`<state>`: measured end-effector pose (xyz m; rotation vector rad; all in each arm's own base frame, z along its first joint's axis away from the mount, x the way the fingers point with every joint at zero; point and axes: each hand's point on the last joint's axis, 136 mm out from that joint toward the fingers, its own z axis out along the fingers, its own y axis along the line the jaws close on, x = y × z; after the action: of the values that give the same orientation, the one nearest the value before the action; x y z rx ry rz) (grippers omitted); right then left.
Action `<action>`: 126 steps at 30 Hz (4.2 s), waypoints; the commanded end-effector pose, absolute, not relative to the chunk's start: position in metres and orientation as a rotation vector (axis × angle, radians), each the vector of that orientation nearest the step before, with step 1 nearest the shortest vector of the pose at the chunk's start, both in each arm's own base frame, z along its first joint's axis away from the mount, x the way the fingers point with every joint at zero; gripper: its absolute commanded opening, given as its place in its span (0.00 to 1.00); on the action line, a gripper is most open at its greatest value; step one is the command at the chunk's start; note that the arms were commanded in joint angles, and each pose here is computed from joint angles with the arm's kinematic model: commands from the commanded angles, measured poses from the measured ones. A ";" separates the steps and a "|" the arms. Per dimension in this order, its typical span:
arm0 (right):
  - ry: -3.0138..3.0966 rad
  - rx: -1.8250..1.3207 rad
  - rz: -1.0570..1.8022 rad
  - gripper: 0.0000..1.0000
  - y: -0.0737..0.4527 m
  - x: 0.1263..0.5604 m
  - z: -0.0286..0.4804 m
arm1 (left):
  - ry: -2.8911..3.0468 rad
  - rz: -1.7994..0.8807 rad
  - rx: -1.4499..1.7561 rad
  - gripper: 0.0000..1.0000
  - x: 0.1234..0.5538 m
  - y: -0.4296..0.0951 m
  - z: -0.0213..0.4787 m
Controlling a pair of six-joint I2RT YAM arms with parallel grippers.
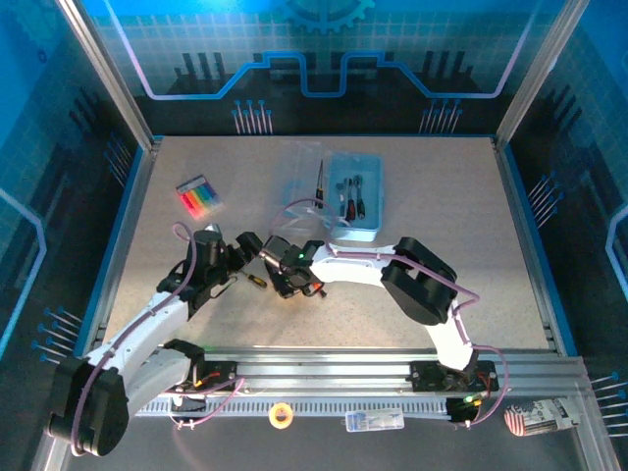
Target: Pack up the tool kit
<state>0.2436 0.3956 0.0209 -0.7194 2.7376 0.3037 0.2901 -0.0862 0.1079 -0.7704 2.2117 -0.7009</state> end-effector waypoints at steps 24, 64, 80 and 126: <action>2.740 -0.732 0.193 0.18 0.385 0.272 0.020 | 2.214 -0.628 -0.750 0.99 0.282 -0.077 0.107; 2.476 0.007 0.587 0.15 0.243 0.435 0.191 | 2.139 -0.846 -0.410 0.98 0.310 -0.157 0.176; 2.587 0.091 0.680 0.15 0.268 0.474 0.129 | 2.205 -0.840 -0.384 0.98 0.306 -0.172 0.164; 2.292 -0.190 0.870 0.45 0.257 0.398 0.199 | 2.424 -0.228 -0.879 0.99 0.261 -0.067 0.100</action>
<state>0.4040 0.2535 0.2077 -0.1045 2.3311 0.8399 0.2727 -0.0836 0.1074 -0.7778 2.3918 -0.3514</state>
